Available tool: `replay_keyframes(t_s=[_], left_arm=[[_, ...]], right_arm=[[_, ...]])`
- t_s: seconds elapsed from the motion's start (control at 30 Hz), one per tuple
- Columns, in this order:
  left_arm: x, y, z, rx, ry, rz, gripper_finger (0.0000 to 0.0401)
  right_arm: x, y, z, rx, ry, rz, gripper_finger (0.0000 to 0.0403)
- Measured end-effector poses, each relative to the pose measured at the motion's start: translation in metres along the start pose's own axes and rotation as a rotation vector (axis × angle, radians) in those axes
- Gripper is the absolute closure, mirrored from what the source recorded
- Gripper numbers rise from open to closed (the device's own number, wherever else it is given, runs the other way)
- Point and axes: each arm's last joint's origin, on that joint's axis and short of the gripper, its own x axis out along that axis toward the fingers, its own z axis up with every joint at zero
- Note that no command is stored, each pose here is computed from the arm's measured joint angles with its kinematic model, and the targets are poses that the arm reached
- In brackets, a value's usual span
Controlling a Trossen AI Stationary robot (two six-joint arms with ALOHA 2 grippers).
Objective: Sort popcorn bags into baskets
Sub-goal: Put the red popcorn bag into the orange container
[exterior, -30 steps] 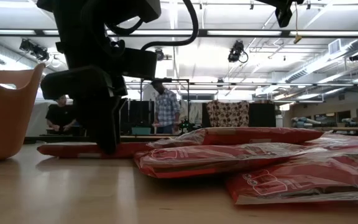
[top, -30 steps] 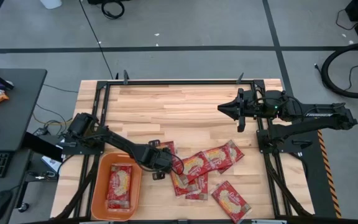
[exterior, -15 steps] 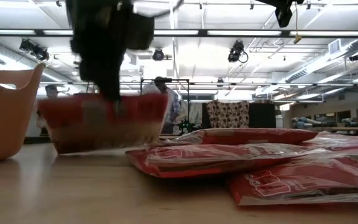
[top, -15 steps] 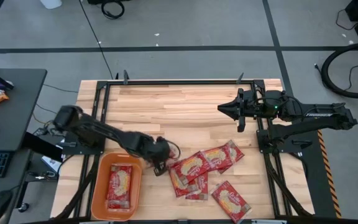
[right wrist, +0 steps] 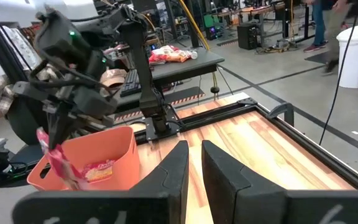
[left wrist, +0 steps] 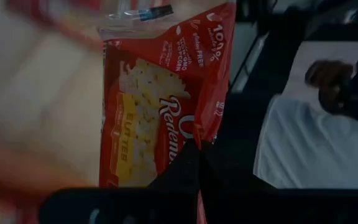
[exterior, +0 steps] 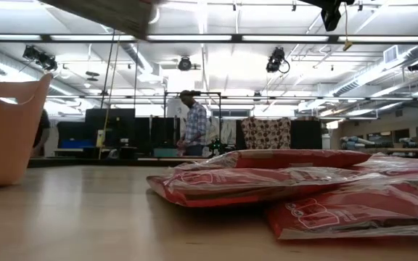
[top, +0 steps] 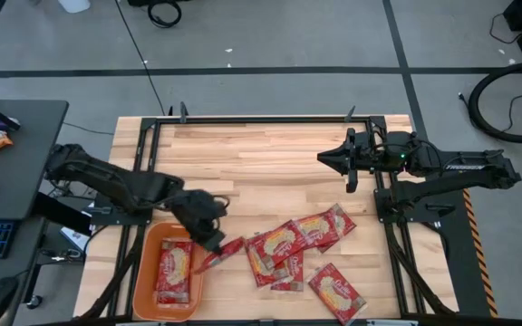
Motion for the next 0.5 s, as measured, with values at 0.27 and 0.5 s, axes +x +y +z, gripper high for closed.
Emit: replay_keyframes(t_s=[0.27, 0.5], left_arm=[[0.007, 0.021, -0.056, -0.109, 0.184, 0.291, 0.0398], [0.003, 0.041, -0.084, -0.224, 0.049, 0.389, 0.0398]], right_arm=[[0.000, 0.000, 0.000, 0.000, 0.000, 0.000, 0.0353], [0.000, 0.000, 0.000, -0.024, 0.000, 0.001, 0.0353]])
